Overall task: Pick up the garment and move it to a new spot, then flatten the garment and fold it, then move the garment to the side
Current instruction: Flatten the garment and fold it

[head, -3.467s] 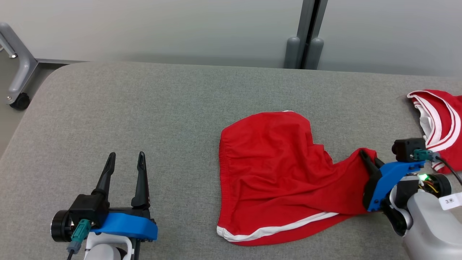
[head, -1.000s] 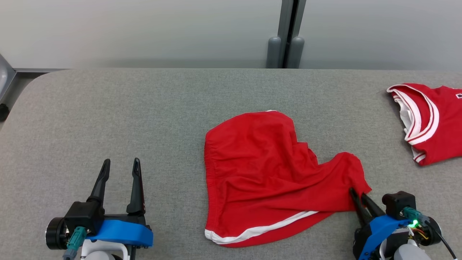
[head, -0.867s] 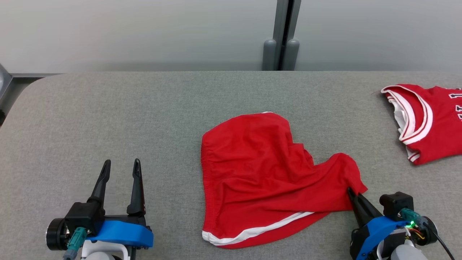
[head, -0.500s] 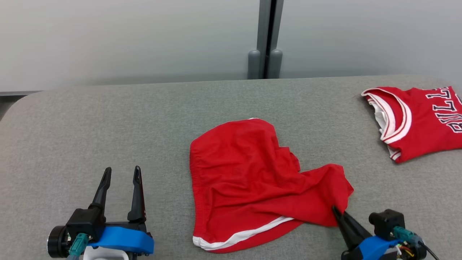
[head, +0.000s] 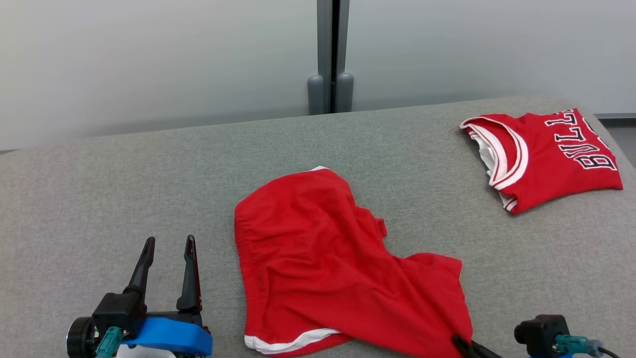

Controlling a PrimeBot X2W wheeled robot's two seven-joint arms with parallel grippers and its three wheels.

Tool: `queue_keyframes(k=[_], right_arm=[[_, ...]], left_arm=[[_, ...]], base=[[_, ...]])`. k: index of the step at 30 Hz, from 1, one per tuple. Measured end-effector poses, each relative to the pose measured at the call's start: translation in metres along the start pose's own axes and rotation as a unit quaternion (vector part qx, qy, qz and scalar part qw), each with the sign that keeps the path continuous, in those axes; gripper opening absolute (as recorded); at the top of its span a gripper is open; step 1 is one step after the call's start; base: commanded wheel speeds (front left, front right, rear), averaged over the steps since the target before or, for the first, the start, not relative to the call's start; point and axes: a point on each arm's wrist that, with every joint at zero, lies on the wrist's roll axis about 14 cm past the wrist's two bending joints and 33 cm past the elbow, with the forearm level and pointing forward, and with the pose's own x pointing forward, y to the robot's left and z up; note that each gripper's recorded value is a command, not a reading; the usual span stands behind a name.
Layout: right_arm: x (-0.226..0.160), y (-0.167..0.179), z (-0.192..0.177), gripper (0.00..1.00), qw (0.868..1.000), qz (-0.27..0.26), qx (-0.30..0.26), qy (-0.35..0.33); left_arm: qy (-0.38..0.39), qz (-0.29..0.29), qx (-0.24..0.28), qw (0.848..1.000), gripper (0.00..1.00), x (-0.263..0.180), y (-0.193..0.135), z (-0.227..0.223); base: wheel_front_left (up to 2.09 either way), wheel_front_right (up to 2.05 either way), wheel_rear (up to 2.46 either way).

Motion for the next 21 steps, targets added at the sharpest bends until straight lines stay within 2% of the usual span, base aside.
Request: queue_keyframes(k=[10, 21], right_arm=[[-0.007, -0.01, -0.008, 0.0, 0.999, -0.018, 0.014, 0.027], [0.034, -0.021, 0.029, 0.0, 1.0, -0.014, -0.012, -0.019]], left_arm=[[0.005, -0.003, -0.001, 1.0, 1.0, 0.001, -0.002, -0.003], [0.005, 0.012, 0.0, 1.0, 1.0, -0.001, 0.009, -0.003]], base=[[0.0, 0.0, 0.0], [0.0, 0.0, 0.0]])
